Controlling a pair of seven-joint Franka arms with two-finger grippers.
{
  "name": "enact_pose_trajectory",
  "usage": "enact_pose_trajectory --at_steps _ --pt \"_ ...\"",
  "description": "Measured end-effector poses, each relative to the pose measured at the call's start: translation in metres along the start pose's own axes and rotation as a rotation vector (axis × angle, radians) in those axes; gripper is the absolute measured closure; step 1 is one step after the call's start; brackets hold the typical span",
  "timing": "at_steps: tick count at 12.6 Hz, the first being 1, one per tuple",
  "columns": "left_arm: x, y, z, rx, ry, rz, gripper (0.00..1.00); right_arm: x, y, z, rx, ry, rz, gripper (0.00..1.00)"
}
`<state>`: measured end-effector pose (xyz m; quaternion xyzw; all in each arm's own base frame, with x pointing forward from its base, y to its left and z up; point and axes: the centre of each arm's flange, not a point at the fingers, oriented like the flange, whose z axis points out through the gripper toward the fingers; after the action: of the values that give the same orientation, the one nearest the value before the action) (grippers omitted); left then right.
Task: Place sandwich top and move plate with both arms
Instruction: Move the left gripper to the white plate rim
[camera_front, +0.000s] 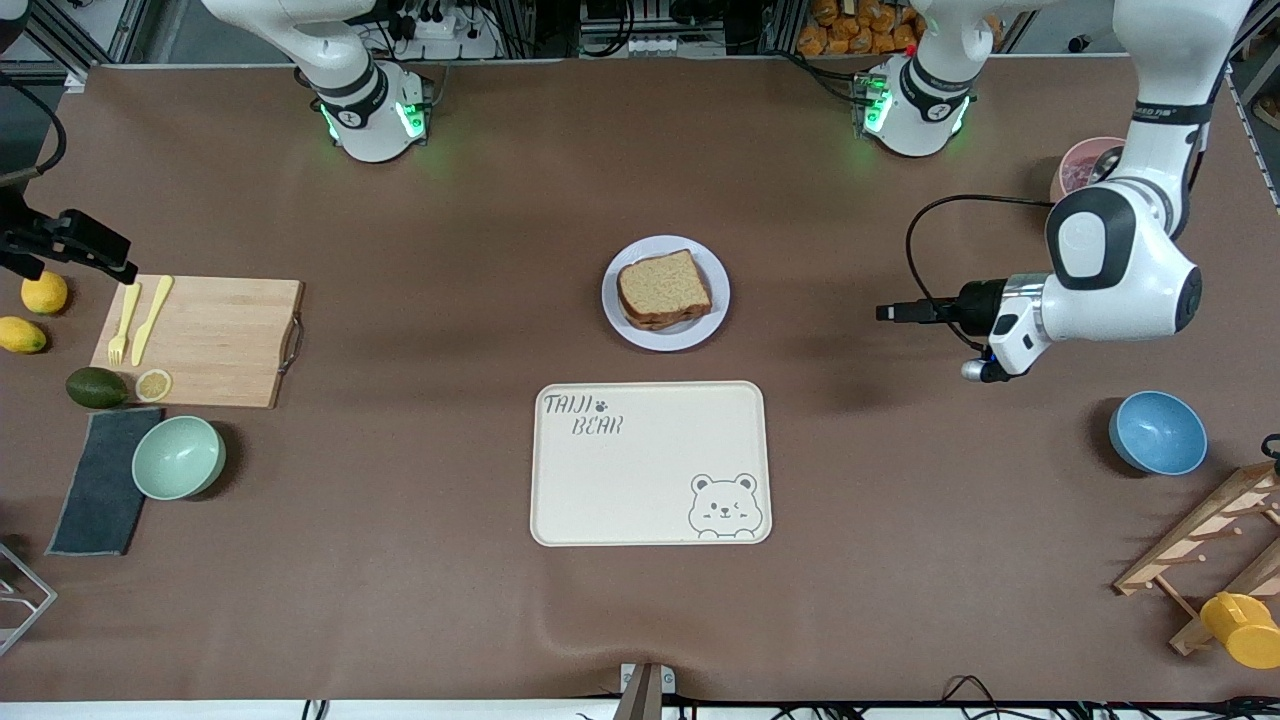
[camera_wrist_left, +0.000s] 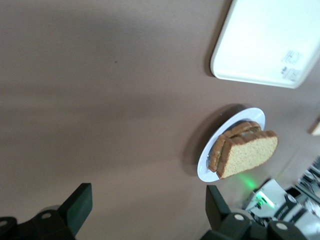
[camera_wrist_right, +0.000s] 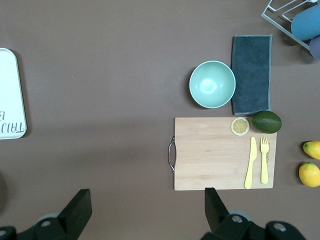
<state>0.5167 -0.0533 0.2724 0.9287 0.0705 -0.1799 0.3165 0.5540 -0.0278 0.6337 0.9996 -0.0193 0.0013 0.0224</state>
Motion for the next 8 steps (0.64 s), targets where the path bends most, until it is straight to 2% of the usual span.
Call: enact_pose_trajectory --at_steps 5,8 --pt "0.002 -0.009 0.038 -0.211 0.006 0.126 0.00 0.000 0.000 0.000 0.000 0.000 0.000 0.00" --pt "-0.005 -0.006 0.070 -0.305 -0.007 0.135 0.00 0.000 0.000 0.000 0.000 0.000 0.000 0.00"
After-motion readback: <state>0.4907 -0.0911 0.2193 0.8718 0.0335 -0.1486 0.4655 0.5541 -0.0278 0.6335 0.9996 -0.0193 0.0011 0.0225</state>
